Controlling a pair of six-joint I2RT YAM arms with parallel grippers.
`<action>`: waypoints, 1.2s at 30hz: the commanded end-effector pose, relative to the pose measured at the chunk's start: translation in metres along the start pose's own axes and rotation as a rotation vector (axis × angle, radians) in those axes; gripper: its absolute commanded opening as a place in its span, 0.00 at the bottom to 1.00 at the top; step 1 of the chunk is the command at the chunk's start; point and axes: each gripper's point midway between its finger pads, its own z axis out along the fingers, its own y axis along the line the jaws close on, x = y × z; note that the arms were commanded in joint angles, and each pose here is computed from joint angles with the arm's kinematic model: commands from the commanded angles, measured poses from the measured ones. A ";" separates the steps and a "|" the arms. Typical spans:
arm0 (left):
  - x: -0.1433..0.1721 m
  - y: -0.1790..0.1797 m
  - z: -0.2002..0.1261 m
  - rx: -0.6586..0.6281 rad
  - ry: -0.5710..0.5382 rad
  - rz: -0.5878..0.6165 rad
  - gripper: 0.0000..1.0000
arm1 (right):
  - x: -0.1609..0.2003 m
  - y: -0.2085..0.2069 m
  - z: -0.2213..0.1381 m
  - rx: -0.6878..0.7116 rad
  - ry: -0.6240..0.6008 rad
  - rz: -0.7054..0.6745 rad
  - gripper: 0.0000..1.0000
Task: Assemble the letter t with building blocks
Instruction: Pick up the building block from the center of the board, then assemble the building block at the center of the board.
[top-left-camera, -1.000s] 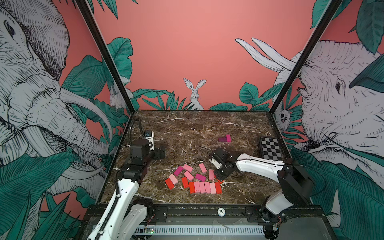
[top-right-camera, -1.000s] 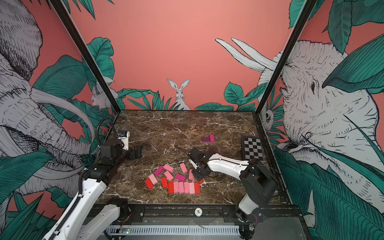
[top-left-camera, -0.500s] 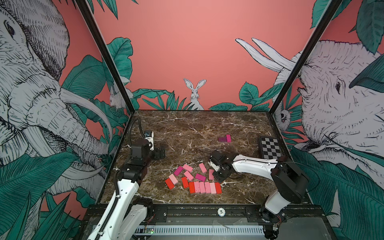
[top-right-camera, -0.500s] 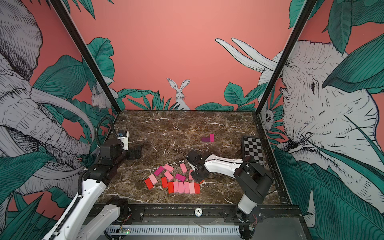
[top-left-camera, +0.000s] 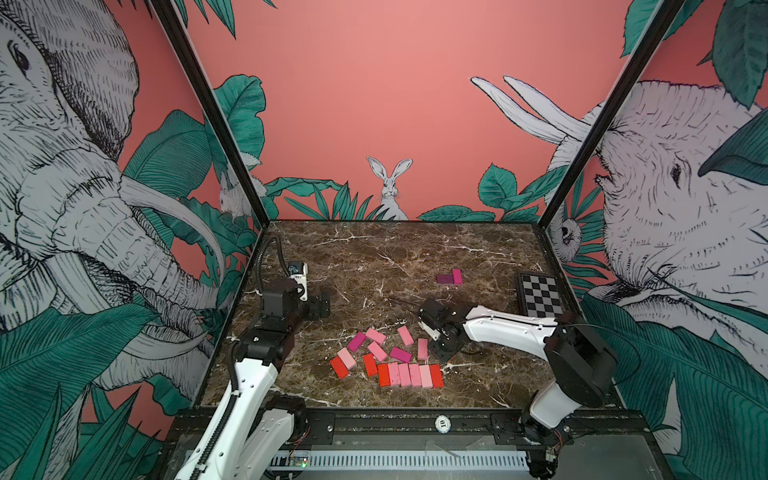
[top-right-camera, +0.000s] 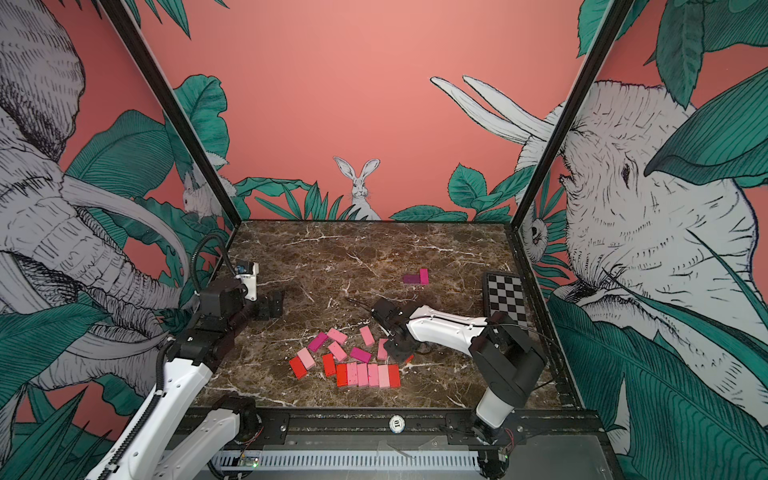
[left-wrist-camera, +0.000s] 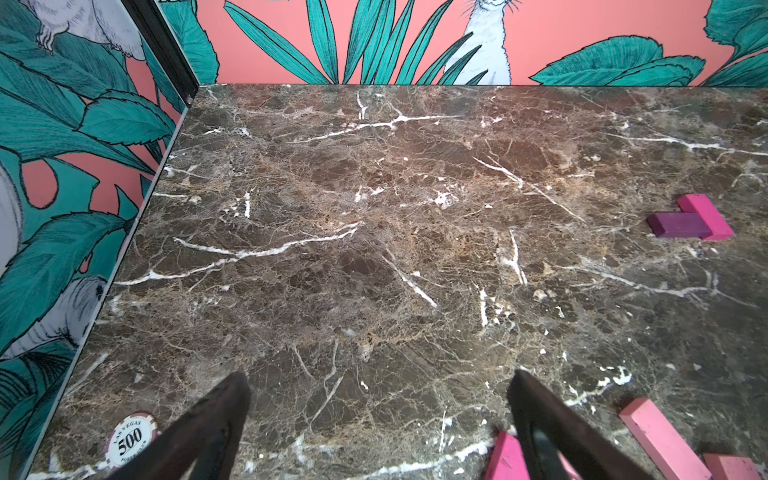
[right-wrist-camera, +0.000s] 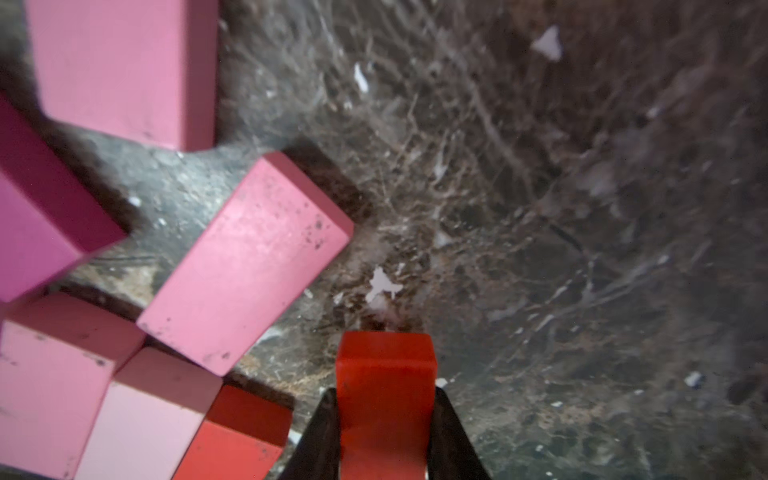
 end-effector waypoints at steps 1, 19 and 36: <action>-0.003 0.000 -0.002 0.004 -0.028 -0.009 0.99 | -0.007 -0.024 -0.022 0.077 -0.002 -0.070 0.10; -0.006 -0.004 -0.003 0.027 -0.043 -0.005 0.99 | -0.041 -0.122 -0.105 0.141 -0.164 -0.636 0.00; -0.008 -0.005 -0.006 0.030 -0.052 0.004 0.99 | -0.076 -0.236 -0.076 0.154 -0.101 -0.904 0.00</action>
